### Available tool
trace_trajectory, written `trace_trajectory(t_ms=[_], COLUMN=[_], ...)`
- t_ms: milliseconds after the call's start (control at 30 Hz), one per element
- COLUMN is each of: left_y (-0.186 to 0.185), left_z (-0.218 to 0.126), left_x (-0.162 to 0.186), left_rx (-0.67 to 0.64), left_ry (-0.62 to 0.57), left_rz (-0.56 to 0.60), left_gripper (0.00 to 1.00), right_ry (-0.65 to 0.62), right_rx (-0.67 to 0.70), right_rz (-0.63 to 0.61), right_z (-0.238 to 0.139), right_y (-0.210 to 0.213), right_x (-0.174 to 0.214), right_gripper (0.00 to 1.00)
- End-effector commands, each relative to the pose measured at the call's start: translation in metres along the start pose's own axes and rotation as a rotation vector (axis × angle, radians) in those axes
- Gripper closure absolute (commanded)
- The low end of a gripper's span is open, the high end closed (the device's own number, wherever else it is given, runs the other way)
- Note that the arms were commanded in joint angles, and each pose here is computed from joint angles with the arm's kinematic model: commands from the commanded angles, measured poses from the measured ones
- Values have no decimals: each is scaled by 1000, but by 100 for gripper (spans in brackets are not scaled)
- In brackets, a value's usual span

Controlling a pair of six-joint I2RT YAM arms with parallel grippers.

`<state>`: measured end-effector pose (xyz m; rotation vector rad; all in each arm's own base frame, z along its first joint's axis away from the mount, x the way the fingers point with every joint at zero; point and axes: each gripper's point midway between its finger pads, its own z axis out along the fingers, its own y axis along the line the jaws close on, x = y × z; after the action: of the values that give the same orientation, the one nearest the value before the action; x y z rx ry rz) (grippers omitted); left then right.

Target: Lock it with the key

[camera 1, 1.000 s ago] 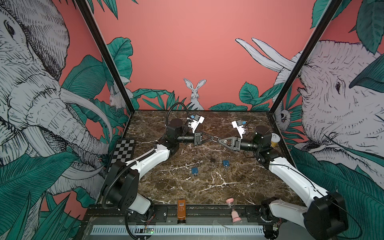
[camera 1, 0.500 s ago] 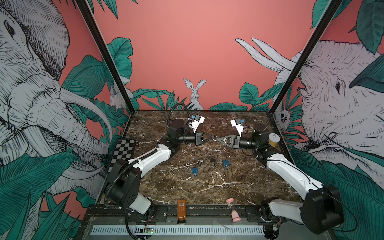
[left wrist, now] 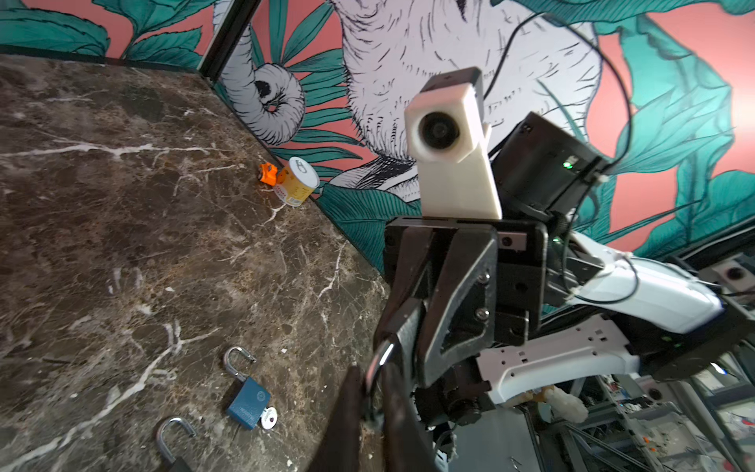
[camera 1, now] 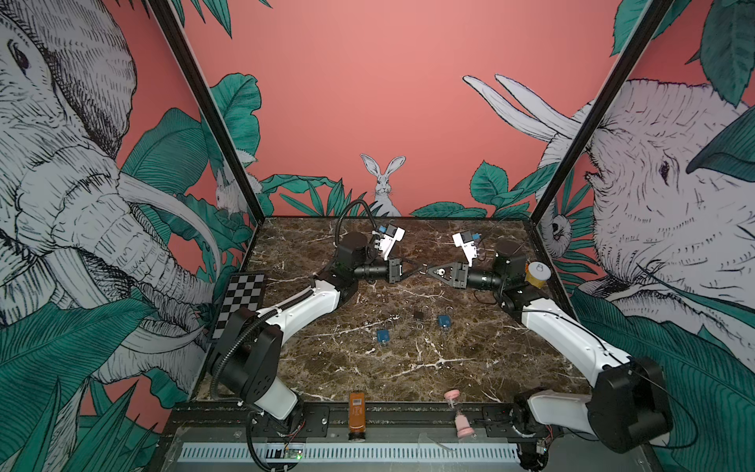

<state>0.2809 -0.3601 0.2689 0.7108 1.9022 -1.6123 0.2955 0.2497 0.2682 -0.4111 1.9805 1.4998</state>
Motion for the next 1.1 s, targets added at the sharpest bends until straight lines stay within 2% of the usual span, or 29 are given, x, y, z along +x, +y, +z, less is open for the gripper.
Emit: trace_trajectory(t_ms=[0, 100, 333, 500, 600, 767, 900, 1067], left_y=[-6, 14, 56, 64, 73, 77, 68, 57], left_z=[4, -10, -50, -75, -83, -78, -65, -58], left_x=[17, 11, 5, 1, 4, 11, 12, 15], left_rx=[-76, -189, -515, -638, -624, -548, -462, -377], left_ry=[59, 12, -86, -132, -114, -78, -21, -3], left_rz=[7, -10, -3, 35, -6, 13, 32, 47], left_gripper=[49, 29, 26, 27, 28, 30, 31, 31], right_ry=[-72, -93, -87, -21, 15, 5, 65, 6], right_rx=[104, 171, 346, 562, 609, 509, 462, 364], right_rz=[-39, -25, 55, 82, 63, 68, 97, 32], right_z=[-1, -10, -35, -66, -75, -60, -46, -35], right_y=[-14, -23, -39, -56, -56, -52, -54, -47], right_x=[-4, 1, 24, 47, 54, 53, 55, 44], right_gripper=[100, 100, 100, 100, 100, 100, 100, 100])
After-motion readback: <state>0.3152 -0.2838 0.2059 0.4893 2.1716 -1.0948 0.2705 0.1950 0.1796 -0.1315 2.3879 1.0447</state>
